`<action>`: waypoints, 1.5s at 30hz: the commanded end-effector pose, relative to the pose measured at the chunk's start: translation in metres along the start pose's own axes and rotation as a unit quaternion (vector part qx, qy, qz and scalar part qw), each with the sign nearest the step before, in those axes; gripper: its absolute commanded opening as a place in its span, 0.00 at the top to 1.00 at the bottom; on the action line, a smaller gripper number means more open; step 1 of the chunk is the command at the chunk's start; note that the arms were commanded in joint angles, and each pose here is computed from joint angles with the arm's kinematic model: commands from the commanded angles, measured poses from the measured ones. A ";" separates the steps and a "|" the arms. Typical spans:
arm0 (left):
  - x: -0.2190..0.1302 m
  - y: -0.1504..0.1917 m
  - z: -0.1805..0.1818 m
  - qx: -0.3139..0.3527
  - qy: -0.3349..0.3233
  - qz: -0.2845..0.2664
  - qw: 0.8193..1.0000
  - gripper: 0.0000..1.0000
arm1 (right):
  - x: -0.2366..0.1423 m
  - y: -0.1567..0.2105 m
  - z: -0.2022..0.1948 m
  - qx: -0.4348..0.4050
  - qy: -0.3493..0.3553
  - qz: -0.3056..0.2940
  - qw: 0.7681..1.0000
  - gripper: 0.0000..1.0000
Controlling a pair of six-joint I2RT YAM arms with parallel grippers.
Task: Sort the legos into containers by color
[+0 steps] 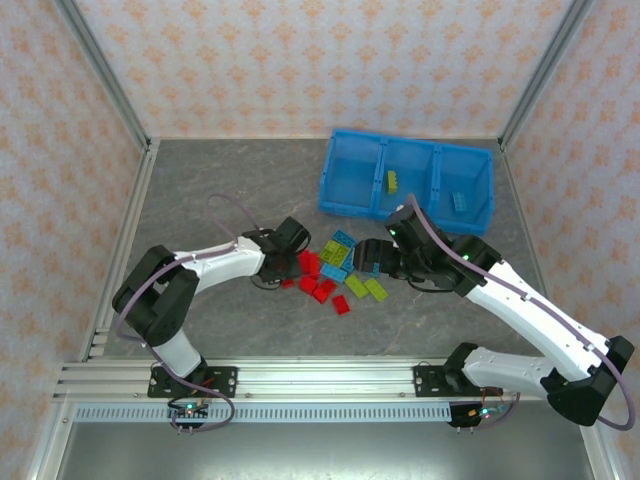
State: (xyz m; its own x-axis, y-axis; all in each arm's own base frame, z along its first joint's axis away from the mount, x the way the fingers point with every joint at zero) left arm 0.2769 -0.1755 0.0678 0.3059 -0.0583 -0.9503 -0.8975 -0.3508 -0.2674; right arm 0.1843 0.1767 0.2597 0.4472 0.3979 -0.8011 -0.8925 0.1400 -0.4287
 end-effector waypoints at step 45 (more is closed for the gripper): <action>-0.243 -0.096 -0.161 0.240 0.179 -0.335 0.894 0.51 | 0.029 -0.019 -0.058 0.044 0.135 -0.102 0.985 0.01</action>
State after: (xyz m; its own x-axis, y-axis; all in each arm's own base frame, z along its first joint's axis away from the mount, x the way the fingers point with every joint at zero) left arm 0.3737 -0.2887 0.3107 0.7699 -0.2523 -0.5862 -0.5991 0.0306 -0.8001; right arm 0.1995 0.1313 0.2315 0.5997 0.1465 -0.7867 -0.7851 0.2983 -0.5428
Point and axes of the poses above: each hand's point on the last joint's axis, 136 mm out from that joint toward the fingers, its own x axis out along the fingers, its own z axis along the line the jaws close on, y = z × x, the point moved 4 cm from there along -x, back along the fingers
